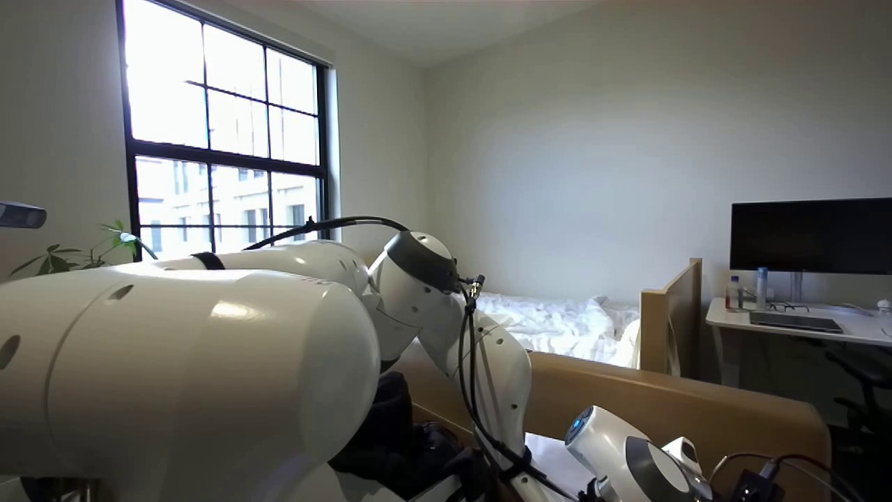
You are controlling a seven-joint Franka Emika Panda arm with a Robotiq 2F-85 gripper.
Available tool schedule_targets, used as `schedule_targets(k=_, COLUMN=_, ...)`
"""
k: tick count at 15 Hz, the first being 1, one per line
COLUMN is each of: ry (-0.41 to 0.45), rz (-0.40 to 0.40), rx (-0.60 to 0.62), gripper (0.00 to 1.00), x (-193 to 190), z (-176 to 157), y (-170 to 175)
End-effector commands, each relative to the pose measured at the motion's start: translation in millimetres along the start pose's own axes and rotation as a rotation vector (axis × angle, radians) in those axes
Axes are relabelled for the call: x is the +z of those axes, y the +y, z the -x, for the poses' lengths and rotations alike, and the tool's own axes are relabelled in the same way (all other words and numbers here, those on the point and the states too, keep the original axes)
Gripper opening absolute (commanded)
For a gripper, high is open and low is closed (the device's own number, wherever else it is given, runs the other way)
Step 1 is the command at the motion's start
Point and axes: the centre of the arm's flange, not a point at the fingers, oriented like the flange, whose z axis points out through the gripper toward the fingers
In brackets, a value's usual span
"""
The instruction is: Put the book inside the box
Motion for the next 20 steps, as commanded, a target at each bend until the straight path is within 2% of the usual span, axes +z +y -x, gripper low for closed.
schedule_targets(k=1, ry=-0.009, rz=-0.001, rx=-0.063, gripper=1.0, x=-10, z=74, y=-29)
schedule_targets(k=6, ry=-0.036, rz=0.009, rx=-0.052, gripper=1.0, x=-8, z=90, y=-33)
schedule_targets(k=7, ry=-0.038, rz=0.012, rx=-0.053, gripper=0.75, x=-9, z=92, y=-33)
schedule_targets(k=9, ry=-0.043, rz=0.019, rx=-0.056, gripper=0.68, x=-9, z=96, y=-33)
schedule_targets(k=14, ry=-0.051, rz=0.022, rx=-0.051, gripper=0.35, x=-9, z=100, y=-32)
schedule_targets(k=15, ry=-0.052, rz=0.024, rx=-0.048, gripper=0.3, x=-9, z=100, y=-31)
schedule_targets(k=20, ry=-0.036, rz=0.048, rx=-0.014, gripper=0.21, x=-13, z=102, y=-20)
